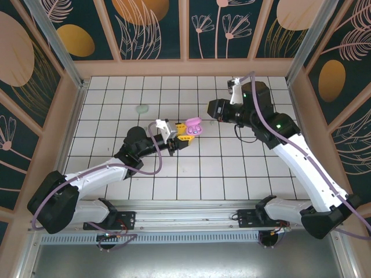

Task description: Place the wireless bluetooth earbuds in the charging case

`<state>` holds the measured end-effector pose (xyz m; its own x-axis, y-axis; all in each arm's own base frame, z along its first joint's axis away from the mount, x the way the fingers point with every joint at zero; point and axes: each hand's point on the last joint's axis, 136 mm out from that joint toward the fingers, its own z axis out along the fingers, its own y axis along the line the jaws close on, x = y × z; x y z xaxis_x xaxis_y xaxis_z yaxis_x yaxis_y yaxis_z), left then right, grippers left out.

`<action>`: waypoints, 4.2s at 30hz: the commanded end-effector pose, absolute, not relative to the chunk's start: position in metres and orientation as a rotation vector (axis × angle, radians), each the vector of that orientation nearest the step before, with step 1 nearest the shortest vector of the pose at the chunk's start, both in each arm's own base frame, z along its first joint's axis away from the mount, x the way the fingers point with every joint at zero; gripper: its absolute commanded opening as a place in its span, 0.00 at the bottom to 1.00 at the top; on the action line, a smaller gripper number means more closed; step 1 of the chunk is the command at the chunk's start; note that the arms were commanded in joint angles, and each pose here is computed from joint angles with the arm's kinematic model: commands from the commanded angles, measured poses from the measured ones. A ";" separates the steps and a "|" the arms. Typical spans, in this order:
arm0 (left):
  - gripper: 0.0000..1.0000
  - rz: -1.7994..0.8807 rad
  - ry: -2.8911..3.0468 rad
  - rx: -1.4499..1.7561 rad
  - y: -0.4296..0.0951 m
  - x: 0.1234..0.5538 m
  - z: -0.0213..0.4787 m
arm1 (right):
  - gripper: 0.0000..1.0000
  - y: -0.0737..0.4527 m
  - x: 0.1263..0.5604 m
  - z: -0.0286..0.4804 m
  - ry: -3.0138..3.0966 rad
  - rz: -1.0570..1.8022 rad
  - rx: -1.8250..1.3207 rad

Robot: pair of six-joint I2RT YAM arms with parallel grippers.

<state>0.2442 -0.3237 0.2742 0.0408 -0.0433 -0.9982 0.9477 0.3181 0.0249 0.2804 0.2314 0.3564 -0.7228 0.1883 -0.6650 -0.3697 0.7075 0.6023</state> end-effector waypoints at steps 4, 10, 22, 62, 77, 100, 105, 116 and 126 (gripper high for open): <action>0.00 -1.058 1.176 0.980 -0.334 0.234 0.306 | 0.25 0.244 0.286 0.348 2.184 1.163 -0.193; 0.00 -1.072 1.165 0.990 -0.337 0.233 0.308 | 0.25 0.249 0.285 0.345 2.193 1.223 -0.234; 0.00 -1.111 1.149 0.985 -0.342 0.235 0.314 | 0.22 0.259 0.270 0.325 2.284 1.266 -0.305; 0.00 -1.045 1.141 0.877 -0.331 0.246 0.340 | 0.46 0.278 0.234 0.326 2.200 1.658 -0.275; 0.00 -0.980 1.206 0.824 -0.328 0.263 0.334 | 0.28 0.285 0.228 0.330 2.163 1.775 -0.282; 0.86 -0.594 1.484 0.658 -0.280 0.303 0.290 | 0.18 0.266 0.334 0.285 2.234 1.528 -0.077; 0.89 -0.467 1.528 0.597 -0.251 0.302 0.273 | 0.18 0.281 0.381 0.241 2.327 1.493 -0.078; 0.92 -0.446 1.667 0.372 -0.205 0.316 0.246 | 0.14 0.322 0.487 0.123 2.503 1.346 -0.070; 0.91 -0.463 1.739 0.331 -0.197 0.328 0.231 | 0.14 0.337 0.535 0.055 2.558 1.319 -0.087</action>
<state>0.3272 -0.1949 0.2316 -0.1903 -0.0067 -0.9817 0.4550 0.8855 -0.0943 0.5303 0.3353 0.0572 -0.9657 0.0895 -0.2438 -0.1472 0.5848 0.7977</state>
